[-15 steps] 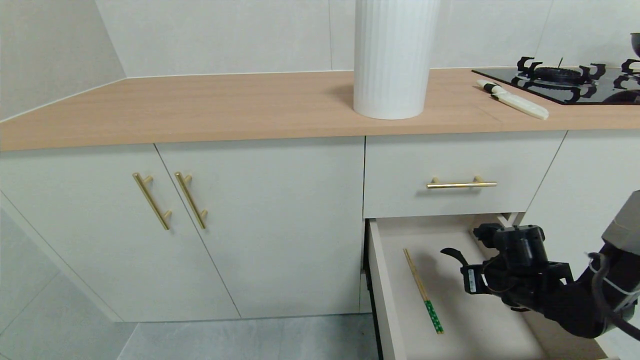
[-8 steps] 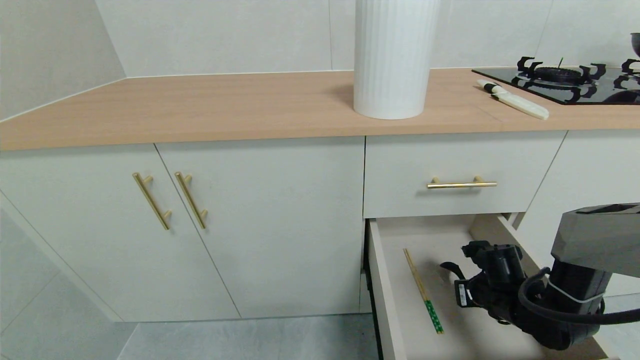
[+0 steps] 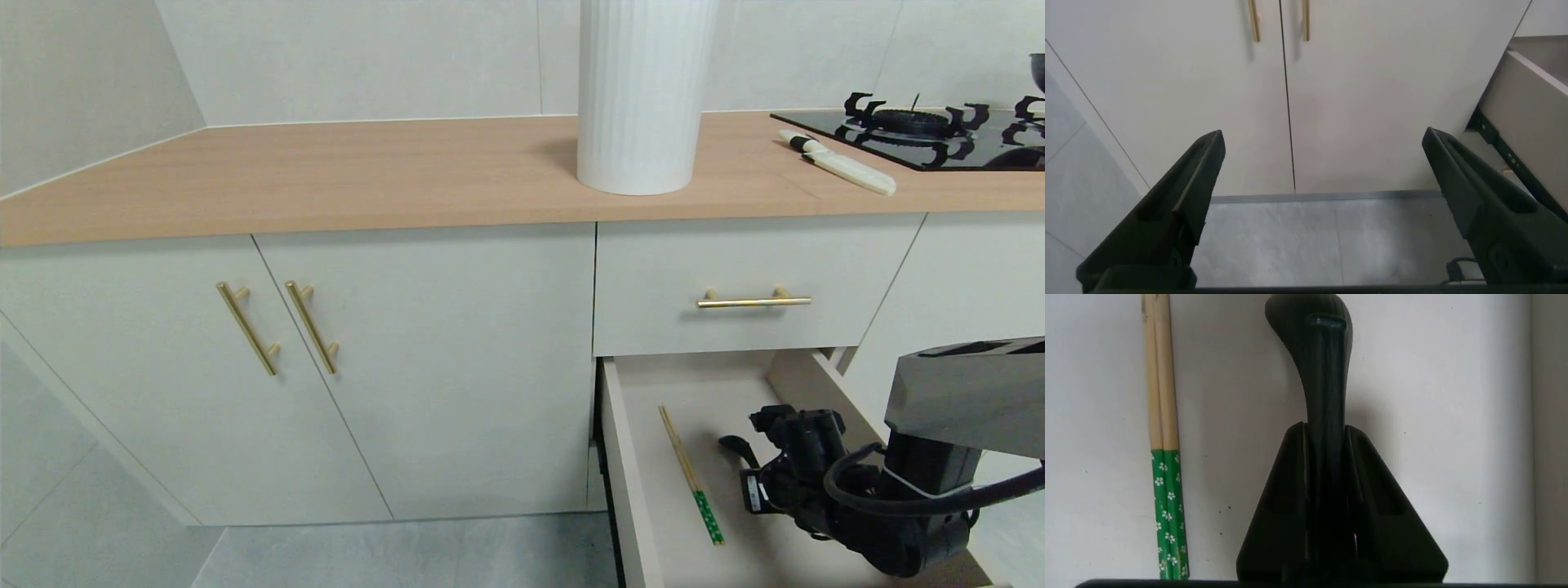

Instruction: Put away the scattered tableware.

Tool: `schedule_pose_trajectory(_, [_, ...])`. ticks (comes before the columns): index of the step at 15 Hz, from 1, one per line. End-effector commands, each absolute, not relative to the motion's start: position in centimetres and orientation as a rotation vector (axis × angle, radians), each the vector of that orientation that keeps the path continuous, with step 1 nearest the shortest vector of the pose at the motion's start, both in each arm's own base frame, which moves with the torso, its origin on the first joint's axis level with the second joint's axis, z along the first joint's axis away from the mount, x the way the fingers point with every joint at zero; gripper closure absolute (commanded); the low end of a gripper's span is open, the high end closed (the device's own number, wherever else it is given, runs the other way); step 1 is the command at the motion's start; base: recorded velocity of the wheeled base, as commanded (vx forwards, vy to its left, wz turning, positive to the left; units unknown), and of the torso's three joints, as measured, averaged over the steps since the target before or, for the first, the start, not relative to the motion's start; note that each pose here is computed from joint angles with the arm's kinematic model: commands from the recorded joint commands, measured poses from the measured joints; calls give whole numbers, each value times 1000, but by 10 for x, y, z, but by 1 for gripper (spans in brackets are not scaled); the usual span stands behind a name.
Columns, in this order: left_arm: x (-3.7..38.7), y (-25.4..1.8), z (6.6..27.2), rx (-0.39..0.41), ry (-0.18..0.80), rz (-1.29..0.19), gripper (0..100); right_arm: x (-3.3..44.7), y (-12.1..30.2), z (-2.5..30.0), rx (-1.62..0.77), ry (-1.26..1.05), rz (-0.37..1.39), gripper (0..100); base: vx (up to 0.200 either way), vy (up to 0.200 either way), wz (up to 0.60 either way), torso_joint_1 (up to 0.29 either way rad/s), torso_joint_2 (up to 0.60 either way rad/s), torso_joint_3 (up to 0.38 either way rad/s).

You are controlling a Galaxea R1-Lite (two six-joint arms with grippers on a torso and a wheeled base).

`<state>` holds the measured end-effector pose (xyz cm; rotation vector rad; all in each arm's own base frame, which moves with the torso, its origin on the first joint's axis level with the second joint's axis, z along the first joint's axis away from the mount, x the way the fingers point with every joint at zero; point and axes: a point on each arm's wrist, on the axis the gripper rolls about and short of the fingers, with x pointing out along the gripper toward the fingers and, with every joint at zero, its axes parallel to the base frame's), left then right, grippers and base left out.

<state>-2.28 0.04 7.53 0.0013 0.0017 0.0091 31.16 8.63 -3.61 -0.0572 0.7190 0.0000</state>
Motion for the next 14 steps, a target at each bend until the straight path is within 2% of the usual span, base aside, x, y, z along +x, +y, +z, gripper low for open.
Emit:
schedule_pose_trajectory(1, [-23,0,75,2,2,11,0,311,86,-37,-59,723,1,100,0,0,0,0,0,0])
schedule_pose_trajectory(3, [-23,0,75,2,2,11,0,311,86,-36,-58,721,1,100,0,0,0,0,0,0])
schedule_pose_trajectory(4, [-23,0,75,2,2,9,0,311,86,-36,-58,721,1,0,0,0,0,0,0,0])
schedule_pose_trajectory(10, [-23,0,75,2,2,9,0,311,86,-31,-53,707,1,0,0,0,0,0,0,0])
schedule_pose_trajectory(14, [-23,0,75,2,2,9,0,304,83,8,-23,620,7,0,0,0,0,0,0,0])
